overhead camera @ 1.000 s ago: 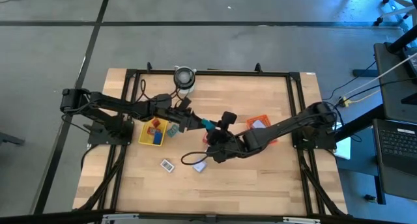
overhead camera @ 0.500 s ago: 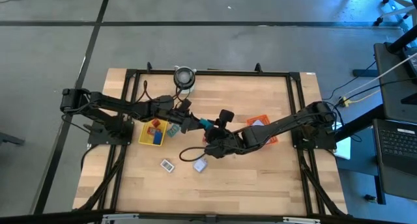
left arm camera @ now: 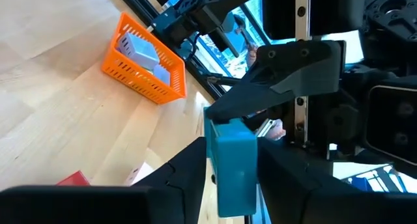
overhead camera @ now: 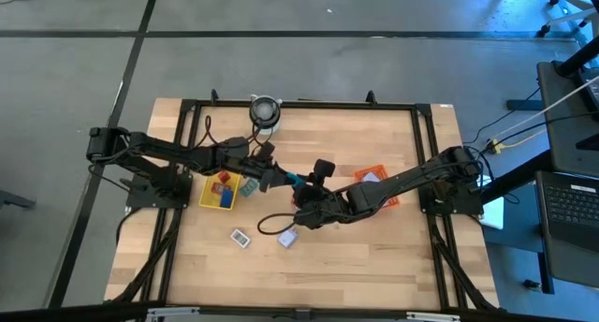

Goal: Pick & Place Office items
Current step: Put the top light blue digital clock into the yellow basket

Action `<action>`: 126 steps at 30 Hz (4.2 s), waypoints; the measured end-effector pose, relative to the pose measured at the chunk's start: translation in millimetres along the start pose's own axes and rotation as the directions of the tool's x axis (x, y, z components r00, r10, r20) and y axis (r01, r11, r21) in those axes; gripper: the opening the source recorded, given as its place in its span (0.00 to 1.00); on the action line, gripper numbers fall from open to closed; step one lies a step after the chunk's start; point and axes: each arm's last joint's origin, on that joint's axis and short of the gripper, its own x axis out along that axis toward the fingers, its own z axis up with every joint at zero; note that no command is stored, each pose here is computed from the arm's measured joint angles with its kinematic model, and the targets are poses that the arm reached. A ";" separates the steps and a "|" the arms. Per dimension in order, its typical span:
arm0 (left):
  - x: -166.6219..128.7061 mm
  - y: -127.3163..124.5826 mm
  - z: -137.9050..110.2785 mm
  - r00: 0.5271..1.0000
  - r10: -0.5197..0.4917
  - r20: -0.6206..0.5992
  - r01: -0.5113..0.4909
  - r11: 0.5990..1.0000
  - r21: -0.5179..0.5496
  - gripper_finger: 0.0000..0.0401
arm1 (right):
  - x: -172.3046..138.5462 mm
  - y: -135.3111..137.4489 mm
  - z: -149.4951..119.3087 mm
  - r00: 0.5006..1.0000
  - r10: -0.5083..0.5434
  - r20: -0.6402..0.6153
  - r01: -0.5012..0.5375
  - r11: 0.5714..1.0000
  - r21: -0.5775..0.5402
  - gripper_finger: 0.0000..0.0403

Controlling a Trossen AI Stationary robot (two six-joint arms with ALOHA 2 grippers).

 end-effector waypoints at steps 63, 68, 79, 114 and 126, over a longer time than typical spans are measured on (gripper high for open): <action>-158.5 -59.1 6.1 0.971 0.078 0.227 -0.161 0.913 0.376 0.15 | -92.6 -102.4 30.0 0.984 0.058 0.167 -0.112 0.936 0.335 0.63; -172.6 -39.9 -22.7 0.955 0.123 0.270 -0.210 0.923 0.322 0.15 | -117.4 -136.2 13.9 0.973 0.060 0.222 -0.143 0.913 0.381 0.61; -193.1 -14.6 -53.1 0.947 0.126 0.296 -0.206 0.945 0.256 0.15 | -124.6 -160.0 -77.7 0.895 0.168 0.413 -0.373 0.789 0.489 0.61; -172.8 25.3 -95.4 0.746 0.633 -0.208 -0.661 0.740 -0.121 0.15 | -100.6 -144.4 -120.3 0.858 0.200 0.473 -0.437 0.770 0.465 0.61; -158.2 32.6 -99.9 0.633 0.737 -0.238 -0.771 0.629 -0.104 0.26 | -94.0 -137.6 -120.7 0.871 0.211 0.444 -0.418 0.795 0.441 0.61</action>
